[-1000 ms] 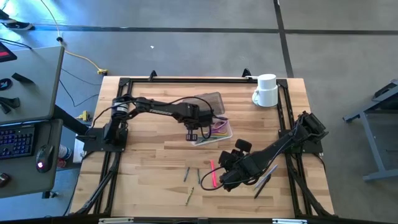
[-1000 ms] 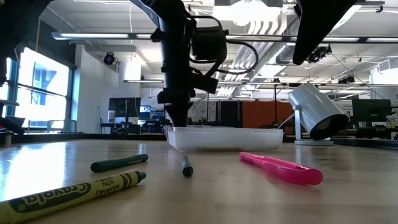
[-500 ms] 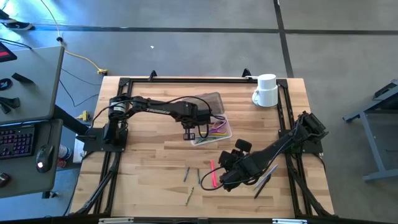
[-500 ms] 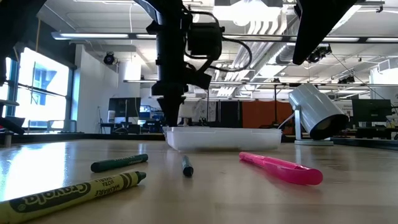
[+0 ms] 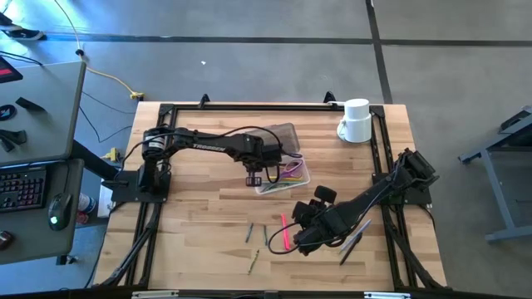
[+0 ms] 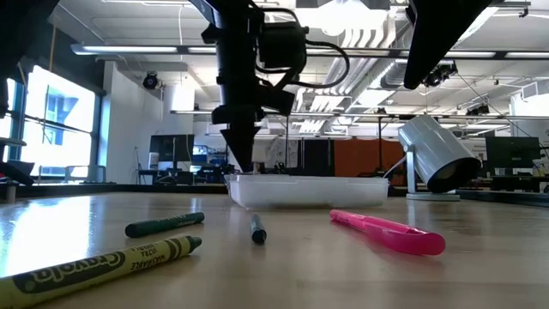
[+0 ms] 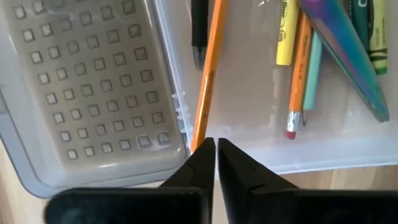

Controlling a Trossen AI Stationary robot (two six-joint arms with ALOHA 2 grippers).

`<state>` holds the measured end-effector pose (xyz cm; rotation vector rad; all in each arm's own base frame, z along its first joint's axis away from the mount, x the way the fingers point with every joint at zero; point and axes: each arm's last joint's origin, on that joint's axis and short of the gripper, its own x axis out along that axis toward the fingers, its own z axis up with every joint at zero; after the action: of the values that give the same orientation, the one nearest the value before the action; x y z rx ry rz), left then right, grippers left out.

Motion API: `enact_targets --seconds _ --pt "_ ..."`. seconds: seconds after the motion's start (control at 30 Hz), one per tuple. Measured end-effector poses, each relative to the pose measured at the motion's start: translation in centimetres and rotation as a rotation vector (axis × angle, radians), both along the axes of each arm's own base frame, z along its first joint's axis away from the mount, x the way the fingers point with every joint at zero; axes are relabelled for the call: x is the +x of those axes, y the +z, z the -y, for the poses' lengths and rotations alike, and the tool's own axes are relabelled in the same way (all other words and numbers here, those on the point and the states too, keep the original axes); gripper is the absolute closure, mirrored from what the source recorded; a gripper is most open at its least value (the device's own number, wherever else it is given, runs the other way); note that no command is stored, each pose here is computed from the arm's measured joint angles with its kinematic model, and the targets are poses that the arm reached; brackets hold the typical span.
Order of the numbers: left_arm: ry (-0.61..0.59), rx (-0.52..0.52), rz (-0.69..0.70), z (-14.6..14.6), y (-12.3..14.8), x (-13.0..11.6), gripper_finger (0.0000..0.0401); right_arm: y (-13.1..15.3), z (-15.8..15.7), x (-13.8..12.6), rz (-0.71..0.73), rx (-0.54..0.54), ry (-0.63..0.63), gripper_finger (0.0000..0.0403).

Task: Pick & place school supplies into a supply box
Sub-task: Adjust the orange pencil

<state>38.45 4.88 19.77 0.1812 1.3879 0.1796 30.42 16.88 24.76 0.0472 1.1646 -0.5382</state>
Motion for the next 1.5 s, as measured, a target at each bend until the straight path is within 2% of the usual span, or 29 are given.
enact_targets --seconds 0.23,0.43,0.67,0.87,0.93,1.0,1.13,1.23,1.4,1.5 --pt "-0.091 0.032 0.047 -0.1 0.2 0.7 0.0284 0.0 0.0 0.0 0.002 0.001 0.0 0.0304" --pt "-0.124 0.026 0.049 -0.1 -0.4 1.0 0.023 0.0 0.0 0.0 0.002 0.001 0.0 0.0304" --pt "-0.167 0.04 0.034 -0.2 -2.1 1.9 0.0206 0.0 0.0 0.1 -0.001 -0.002 0.018 0.0304" --pt "-0.192 0.057 -0.006 -0.3 -3.9 2.2 0.0236 0.0 0.0 0.1 0.002 0.0 0.02 0.0304" --pt "-0.188 0.067 0.034 -0.4 -3.9 2.8 0.0261 0.0 -0.1 0.1 0.003 -0.001 0.022 0.0304" --pt "-0.179 0.071 -0.006 -0.4 -4.1 2.4 0.0295 0.0 0.0 0.1 0.002 -0.002 0.021 0.0304" --pt "-0.156 0.071 0.006 -0.4 -4.1 2.4 0.0363 0.0 0.0 0.1 0.003 -0.002 0.022 0.0304" --pt "-0.109 0.083 0.008 -0.4 -3.8 2.3 0.0363 0.0 0.0 0.1 0.003 -0.002 0.021 0.0304" --pt "-0.071 0.173 -0.046 -0.1 -2.3 1.6 0.035 0.0 0.0 0.1 0.003 -0.002 0.022 0.0304" --pt "-0.042 0.222 -0.08 0.2 -1.0 1.6 0.0355 0.0 0.0 0.1 0.003 -0.002 0.022 0.0304"
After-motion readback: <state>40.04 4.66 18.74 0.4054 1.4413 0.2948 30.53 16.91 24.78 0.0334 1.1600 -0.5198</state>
